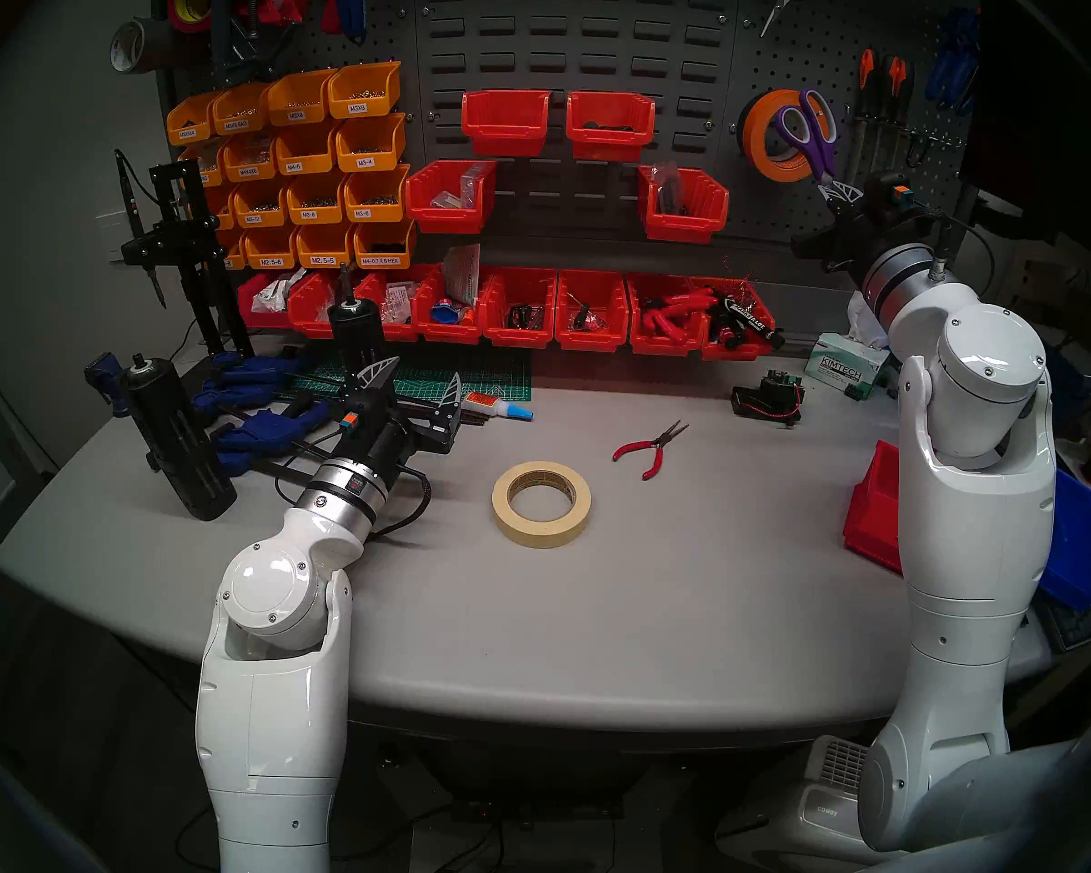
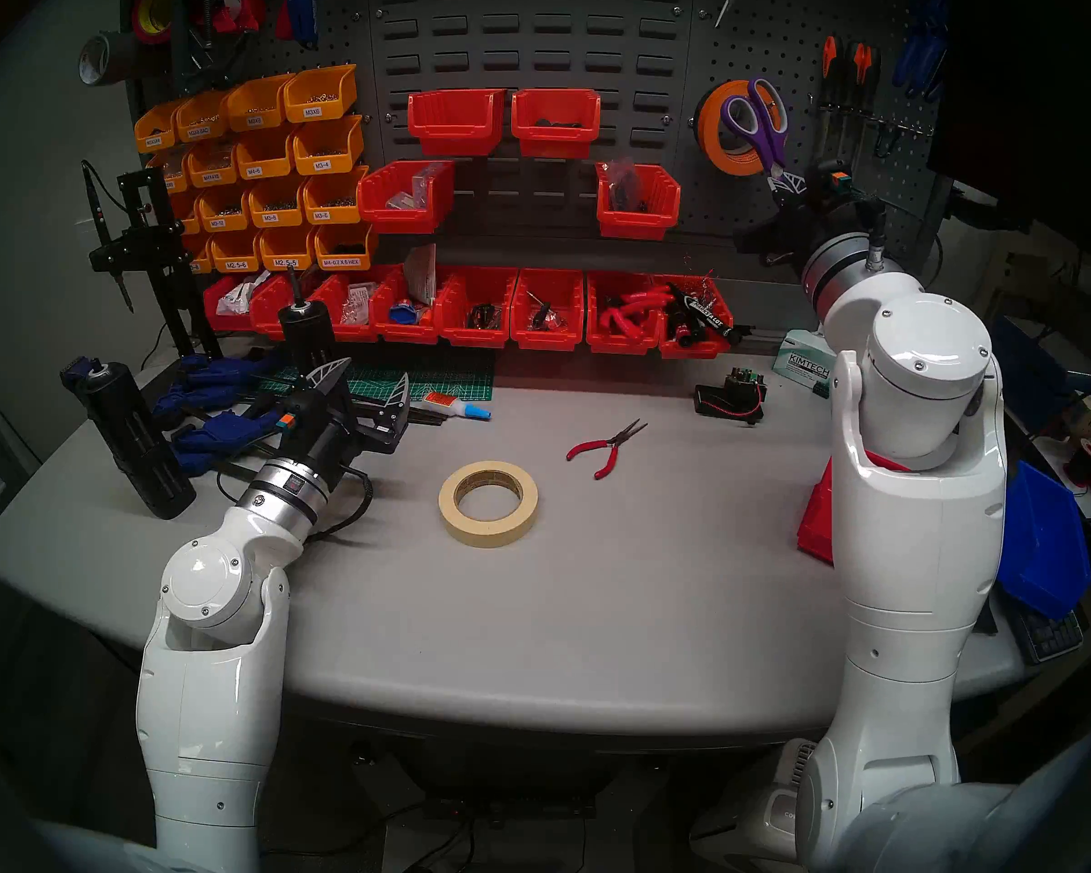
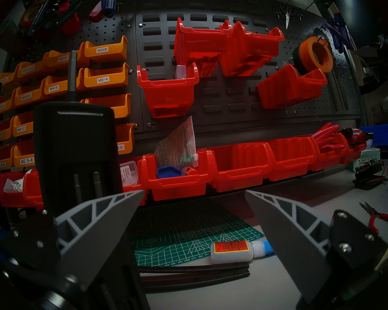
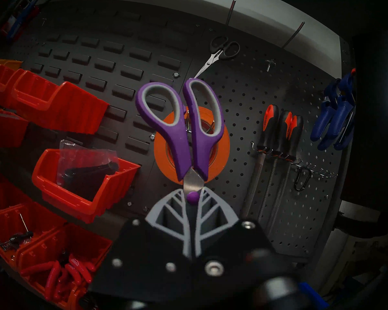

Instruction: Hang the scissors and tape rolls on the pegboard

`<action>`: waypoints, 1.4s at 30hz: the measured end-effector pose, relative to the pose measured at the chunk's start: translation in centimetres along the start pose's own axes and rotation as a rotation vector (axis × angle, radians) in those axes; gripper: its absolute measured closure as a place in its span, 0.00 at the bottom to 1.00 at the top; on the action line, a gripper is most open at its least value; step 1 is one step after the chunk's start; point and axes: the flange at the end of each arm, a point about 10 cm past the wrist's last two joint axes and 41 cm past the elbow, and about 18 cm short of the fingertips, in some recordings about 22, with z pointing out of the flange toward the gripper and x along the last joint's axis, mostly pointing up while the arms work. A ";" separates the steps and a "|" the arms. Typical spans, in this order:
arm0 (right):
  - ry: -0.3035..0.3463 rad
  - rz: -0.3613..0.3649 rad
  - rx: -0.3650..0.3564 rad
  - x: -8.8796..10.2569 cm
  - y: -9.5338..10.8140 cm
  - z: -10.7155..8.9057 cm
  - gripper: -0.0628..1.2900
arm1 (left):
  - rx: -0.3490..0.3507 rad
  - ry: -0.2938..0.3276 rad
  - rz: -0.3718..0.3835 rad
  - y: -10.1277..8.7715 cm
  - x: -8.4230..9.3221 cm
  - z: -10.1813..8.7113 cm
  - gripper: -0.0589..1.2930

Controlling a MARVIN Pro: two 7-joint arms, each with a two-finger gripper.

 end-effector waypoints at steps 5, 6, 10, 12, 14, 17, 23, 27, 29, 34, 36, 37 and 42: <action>-0.011 -0.006 0.011 0.0 -0.3 0.7 0.98 | 0.000 0.000 0.000 0.0 0.0 0.0 0.04; -0.012 -0.007 0.012 0.0 -0.3 0.8 0.98 | 0.000 0.000 0.000 0.0 0.0 0.0 0.04; -0.021 -0.009 0.016 0.0 -0.4 1.3 0.98 | 0.000 0.000 0.000 0.0 0.0 0.0 0.04; -0.024 -0.010 0.015 0.0 -0.3 1.5 0.98 | 0.000 0.000 0.000 0.0 0.0 0.0 0.04; -0.029 -0.012 0.011 0.0 -0.2 1.7 0.98 | 0.000 0.000 0.000 0.0 0.0 0.0 0.04; -0.033 -0.014 0.005 -0.1 0.1 2.0 0.98 | 0.000 0.000 0.000 0.0 0.0 0.0 0.04; -0.042 -0.018 -0.004 -0.3 0.5 2.7 0.98 | 0.000 0.000 0.000 0.0 0.0 0.0 0.04; -0.050 -0.021 -0.002 -0.4 0.5 3.1 0.98 | 0.000 0.000 0.000 0.0 0.0 0.0 0.04; -0.053 -0.023 0.002 -0.5 0.3 3.3 0.98 | 0.000 0.000 0.000 0.0 0.0 0.0 0.04; -0.061 -0.029 0.014 -0.6 -0.1 3.7 0.98 | 0.000 0.000 0.000 0.0 0.0 0.0 0.04; -0.064 -0.030 0.017 -0.7 -0.2 3.9 0.98 | 0.000 0.000 0.000 0.0 0.0 0.0 0.04; -0.066 -0.030 0.019 -0.7 -0.3 3.9 0.98 | 0.000 0.000 0.000 0.0 0.0 0.0 0.04; -0.071 -0.033 0.023 -0.8 -0.5 4.2 0.98 | 0.000 0.000 0.000 0.0 0.0 0.0 0.04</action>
